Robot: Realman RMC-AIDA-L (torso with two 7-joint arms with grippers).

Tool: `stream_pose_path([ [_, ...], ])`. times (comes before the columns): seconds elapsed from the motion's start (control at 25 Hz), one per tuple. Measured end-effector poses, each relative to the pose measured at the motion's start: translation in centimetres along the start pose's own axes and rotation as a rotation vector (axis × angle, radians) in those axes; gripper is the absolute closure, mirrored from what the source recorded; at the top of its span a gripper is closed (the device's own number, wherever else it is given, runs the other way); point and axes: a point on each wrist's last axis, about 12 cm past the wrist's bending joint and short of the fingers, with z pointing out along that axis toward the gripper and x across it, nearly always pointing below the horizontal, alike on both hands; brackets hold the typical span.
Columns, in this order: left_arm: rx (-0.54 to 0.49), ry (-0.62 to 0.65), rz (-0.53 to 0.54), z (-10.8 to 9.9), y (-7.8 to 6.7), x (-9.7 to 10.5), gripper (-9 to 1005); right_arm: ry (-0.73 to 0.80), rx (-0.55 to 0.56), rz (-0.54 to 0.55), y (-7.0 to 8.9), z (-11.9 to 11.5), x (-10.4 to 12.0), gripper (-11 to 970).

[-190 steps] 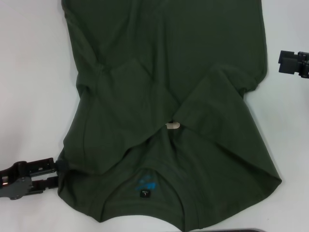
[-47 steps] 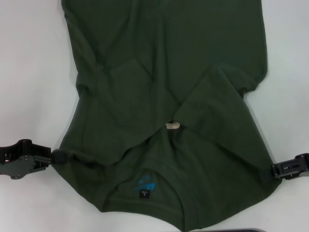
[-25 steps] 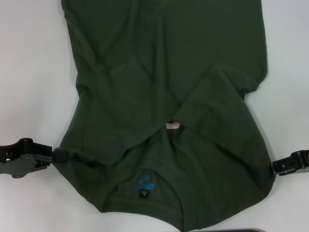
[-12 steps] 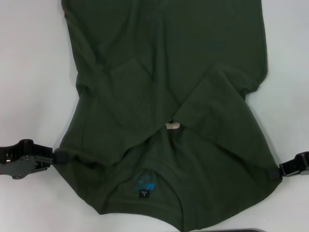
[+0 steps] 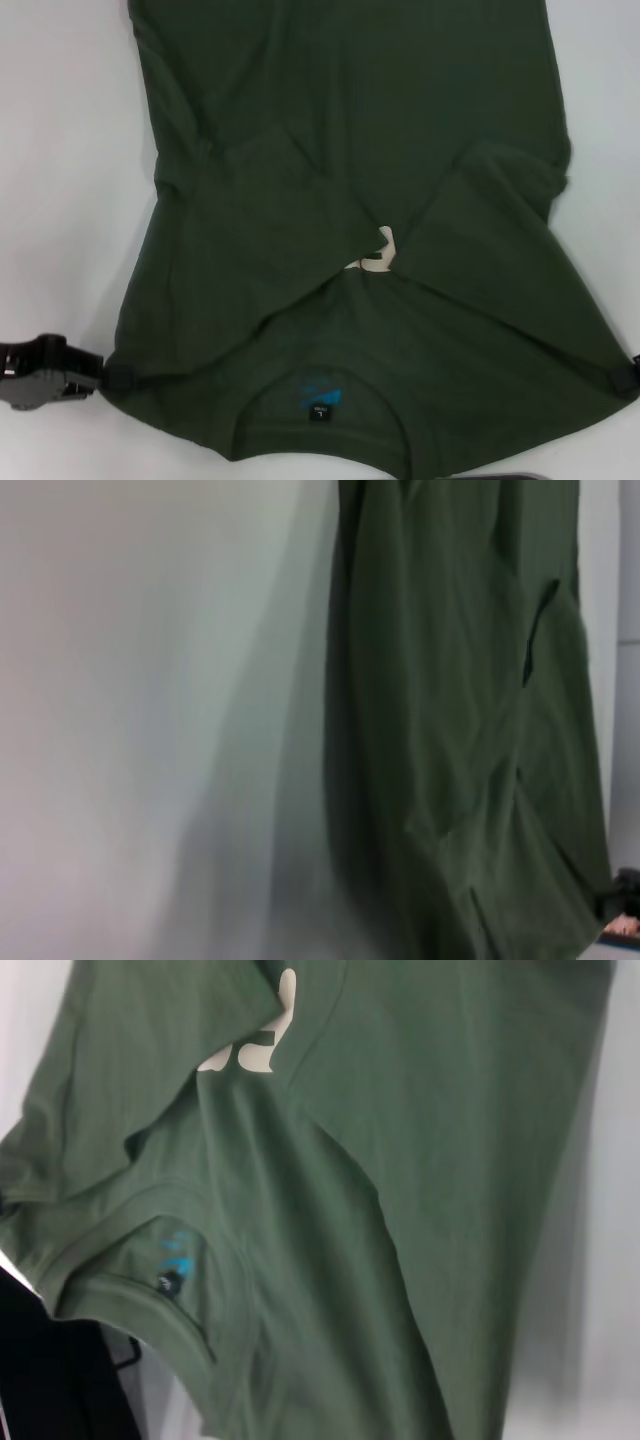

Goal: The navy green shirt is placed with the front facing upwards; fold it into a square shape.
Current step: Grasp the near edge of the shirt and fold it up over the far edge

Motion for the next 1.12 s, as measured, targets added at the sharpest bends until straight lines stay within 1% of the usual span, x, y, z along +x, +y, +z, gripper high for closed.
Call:
stream_pose_path([
  [0.2, -0.034, 0.051, -0.016, 0.1, 0.4, 0.6, 955, 0.017, 0.011, 0.001, 0.0, -0.3, 0.1, 930],
  [0.64, -0.061, 0.133, -0.013, 0.7, 0.5, 1.4, 955, 0.051, 0.031, 0.006, 0.0, -0.5, 0.3, 932],
  [1.0, -0.062, 0.146, -0.018, 0.6, 0.7, 1.9, 956, 0.059, 0.037, 0.003, 0.0, -0.7, 0.2, 930],
  [1.12, -0.039, 0.144, 0.002, 0.5, 0.4, 1.8, 956, 0.055, 0.029, -0.006, 0.3, -0.9, 0.0, 930],
])
